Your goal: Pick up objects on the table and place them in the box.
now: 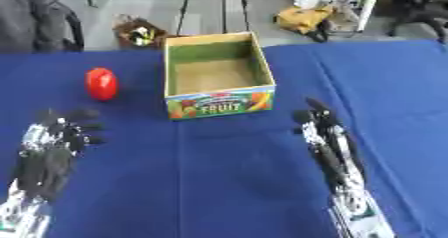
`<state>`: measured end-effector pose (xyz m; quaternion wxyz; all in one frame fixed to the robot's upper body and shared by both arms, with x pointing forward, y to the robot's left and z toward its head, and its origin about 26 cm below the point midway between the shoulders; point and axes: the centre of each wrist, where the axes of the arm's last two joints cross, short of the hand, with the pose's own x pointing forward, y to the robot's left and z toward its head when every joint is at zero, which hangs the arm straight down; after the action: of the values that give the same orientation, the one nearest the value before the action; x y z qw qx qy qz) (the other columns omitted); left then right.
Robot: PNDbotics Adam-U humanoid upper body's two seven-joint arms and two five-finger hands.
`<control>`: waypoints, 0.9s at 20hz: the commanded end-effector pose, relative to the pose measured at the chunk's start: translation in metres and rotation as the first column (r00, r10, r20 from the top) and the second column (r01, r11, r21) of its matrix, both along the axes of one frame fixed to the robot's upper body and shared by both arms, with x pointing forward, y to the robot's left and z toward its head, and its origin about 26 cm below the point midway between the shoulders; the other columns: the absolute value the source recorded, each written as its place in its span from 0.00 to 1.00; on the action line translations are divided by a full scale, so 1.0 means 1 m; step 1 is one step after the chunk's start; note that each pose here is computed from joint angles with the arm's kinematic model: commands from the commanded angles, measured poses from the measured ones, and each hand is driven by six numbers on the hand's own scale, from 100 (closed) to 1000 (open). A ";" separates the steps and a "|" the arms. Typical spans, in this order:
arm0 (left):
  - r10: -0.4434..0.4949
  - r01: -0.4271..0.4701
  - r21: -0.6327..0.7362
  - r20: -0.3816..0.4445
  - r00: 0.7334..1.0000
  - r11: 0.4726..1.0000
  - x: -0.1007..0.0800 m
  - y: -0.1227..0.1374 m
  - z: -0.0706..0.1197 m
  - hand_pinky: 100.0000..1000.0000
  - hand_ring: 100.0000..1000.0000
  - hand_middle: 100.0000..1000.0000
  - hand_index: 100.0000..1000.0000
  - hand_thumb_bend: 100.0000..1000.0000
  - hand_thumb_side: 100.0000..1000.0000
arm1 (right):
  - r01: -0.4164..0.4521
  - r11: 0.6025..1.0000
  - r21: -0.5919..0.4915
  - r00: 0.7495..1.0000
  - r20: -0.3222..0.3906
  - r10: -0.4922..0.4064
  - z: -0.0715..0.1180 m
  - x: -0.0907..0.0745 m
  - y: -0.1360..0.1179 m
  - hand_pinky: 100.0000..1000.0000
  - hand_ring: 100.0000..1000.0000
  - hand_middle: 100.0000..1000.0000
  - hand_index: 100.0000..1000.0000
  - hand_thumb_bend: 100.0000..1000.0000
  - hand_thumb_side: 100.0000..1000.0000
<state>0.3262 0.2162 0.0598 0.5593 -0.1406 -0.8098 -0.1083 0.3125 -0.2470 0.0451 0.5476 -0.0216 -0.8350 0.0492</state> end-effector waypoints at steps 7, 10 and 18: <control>0.007 -0.007 0.009 0.028 1.000 1.000 0.002 0.003 0.009 0.60 0.70 0.73 0.77 0.16 1.00 | -0.001 1.000 -0.004 1.000 0.019 0.001 0.005 0.002 -0.001 0.65 0.74 0.64 0.91 0.05 0.61; 0.010 -0.010 0.020 0.031 0.999 1.000 0.003 0.005 0.011 0.59 0.71 0.73 0.77 0.15 1.00 | -0.002 1.000 -0.005 1.000 0.018 0.002 0.005 0.002 -0.001 0.65 0.74 0.64 0.91 0.05 0.61; 0.053 -0.087 0.219 0.155 0.986 0.972 0.022 0.037 0.062 0.59 0.74 0.76 0.82 0.16 0.93 | 0.001 1.000 -0.016 1.000 0.010 -0.001 0.002 0.000 -0.003 0.65 0.74 0.64 0.91 0.05 0.61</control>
<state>0.3471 0.2398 0.1032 0.5304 -0.0675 -0.8271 -0.1732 0.3110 -0.2468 0.0427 0.5506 -0.0213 -0.8331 0.0478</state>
